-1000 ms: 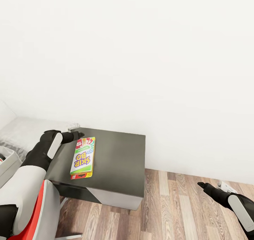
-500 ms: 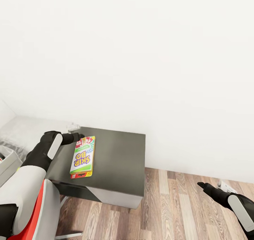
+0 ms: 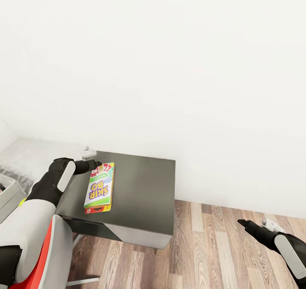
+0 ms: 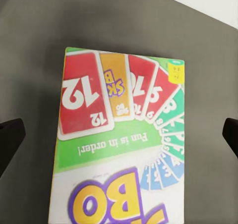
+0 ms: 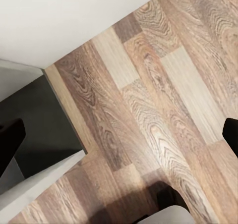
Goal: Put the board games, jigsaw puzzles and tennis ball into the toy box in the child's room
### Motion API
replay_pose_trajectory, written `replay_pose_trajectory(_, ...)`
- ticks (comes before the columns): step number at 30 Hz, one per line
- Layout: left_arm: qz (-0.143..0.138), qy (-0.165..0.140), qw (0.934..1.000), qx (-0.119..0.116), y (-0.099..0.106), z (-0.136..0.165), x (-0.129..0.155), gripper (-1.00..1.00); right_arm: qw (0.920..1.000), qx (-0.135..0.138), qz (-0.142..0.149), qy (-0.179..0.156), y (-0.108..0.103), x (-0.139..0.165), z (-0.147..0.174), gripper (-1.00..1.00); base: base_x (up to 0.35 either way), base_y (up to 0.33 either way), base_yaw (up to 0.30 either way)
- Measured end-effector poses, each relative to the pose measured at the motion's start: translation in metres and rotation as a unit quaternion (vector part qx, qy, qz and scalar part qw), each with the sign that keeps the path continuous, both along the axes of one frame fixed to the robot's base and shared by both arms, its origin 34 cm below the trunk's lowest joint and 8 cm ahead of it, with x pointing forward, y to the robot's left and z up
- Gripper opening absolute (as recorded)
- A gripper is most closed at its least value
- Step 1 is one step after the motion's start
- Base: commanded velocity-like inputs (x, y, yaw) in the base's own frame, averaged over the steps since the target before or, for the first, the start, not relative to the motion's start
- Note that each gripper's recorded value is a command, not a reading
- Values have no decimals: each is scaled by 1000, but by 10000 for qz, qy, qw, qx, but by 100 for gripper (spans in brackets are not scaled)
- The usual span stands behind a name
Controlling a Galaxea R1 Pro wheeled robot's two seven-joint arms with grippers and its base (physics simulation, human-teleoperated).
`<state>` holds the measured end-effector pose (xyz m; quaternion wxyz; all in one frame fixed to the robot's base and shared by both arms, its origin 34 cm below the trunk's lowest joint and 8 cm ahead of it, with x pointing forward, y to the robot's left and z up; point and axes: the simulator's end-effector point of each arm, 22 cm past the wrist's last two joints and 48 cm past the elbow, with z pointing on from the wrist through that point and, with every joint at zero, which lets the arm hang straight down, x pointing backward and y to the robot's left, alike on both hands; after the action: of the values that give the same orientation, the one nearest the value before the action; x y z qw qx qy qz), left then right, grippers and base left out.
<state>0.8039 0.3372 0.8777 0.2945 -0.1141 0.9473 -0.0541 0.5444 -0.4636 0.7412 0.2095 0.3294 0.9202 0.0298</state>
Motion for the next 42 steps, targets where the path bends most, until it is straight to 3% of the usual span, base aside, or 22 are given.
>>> replay_pose_trajectory(42, 7, 6, 10000, -24, -1, -1, 0, 100, 10000, 15, 5, -47, 1, 3, 2, 100, 0, 0, 0)
